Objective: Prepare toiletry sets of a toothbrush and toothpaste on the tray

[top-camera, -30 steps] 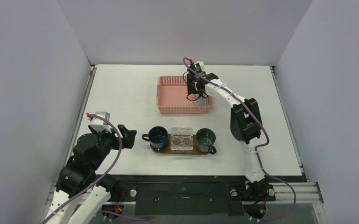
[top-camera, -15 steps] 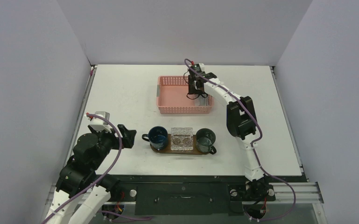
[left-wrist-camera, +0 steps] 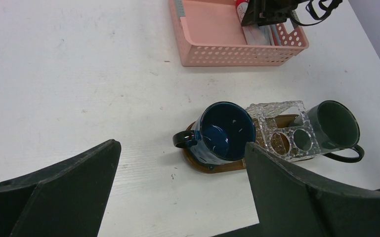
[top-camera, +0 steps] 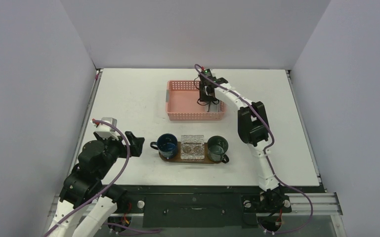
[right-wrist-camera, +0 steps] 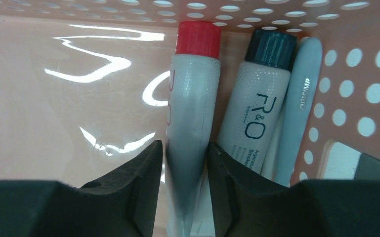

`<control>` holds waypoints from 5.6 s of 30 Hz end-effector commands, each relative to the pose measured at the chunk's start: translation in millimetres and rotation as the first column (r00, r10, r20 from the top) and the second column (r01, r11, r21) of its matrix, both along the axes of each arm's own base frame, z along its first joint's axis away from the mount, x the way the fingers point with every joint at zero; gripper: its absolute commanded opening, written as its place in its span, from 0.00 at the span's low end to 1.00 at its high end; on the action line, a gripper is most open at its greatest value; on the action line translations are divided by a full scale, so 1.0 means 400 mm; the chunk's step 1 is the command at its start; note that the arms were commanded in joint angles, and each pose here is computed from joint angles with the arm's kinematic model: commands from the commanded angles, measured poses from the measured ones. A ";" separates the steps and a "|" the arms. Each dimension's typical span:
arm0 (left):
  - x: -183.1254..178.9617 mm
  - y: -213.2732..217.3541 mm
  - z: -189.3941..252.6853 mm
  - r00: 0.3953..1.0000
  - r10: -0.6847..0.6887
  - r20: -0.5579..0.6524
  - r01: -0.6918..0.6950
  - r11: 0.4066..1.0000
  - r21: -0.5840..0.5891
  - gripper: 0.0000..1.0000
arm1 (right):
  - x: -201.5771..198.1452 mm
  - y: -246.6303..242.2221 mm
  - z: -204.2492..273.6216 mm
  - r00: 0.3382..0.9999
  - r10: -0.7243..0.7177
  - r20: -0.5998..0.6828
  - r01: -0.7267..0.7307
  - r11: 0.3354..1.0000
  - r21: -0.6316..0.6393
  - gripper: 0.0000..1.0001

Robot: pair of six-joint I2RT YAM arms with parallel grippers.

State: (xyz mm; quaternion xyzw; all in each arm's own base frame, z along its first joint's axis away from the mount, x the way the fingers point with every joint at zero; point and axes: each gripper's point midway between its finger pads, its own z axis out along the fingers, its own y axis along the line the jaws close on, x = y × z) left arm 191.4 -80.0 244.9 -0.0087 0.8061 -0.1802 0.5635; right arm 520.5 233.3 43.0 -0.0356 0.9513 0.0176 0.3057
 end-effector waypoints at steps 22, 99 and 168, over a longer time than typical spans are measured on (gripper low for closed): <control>0.024 -0.007 0.026 0.999 0.003 0.039 -0.003 1.000 -0.011 0.96 | 0.020 0.017 0.160 0.993 0.024 0.118 -0.031 0.998 0.062 0.11; -0.186 -0.369 0.189 0.628 -0.775 -0.071 0.497 0.469 -0.730 0.87 | -0.994 0.248 0.654 0.014 0.921 0.389 -0.923 0.161 -0.350 0.12; -0.129 -0.362 0.235 0.648 -0.747 0.148 0.462 0.231 -0.857 0.00 | -0.948 0.121 0.824 0.102 0.577 0.810 -0.894 0.410 -0.179 0.50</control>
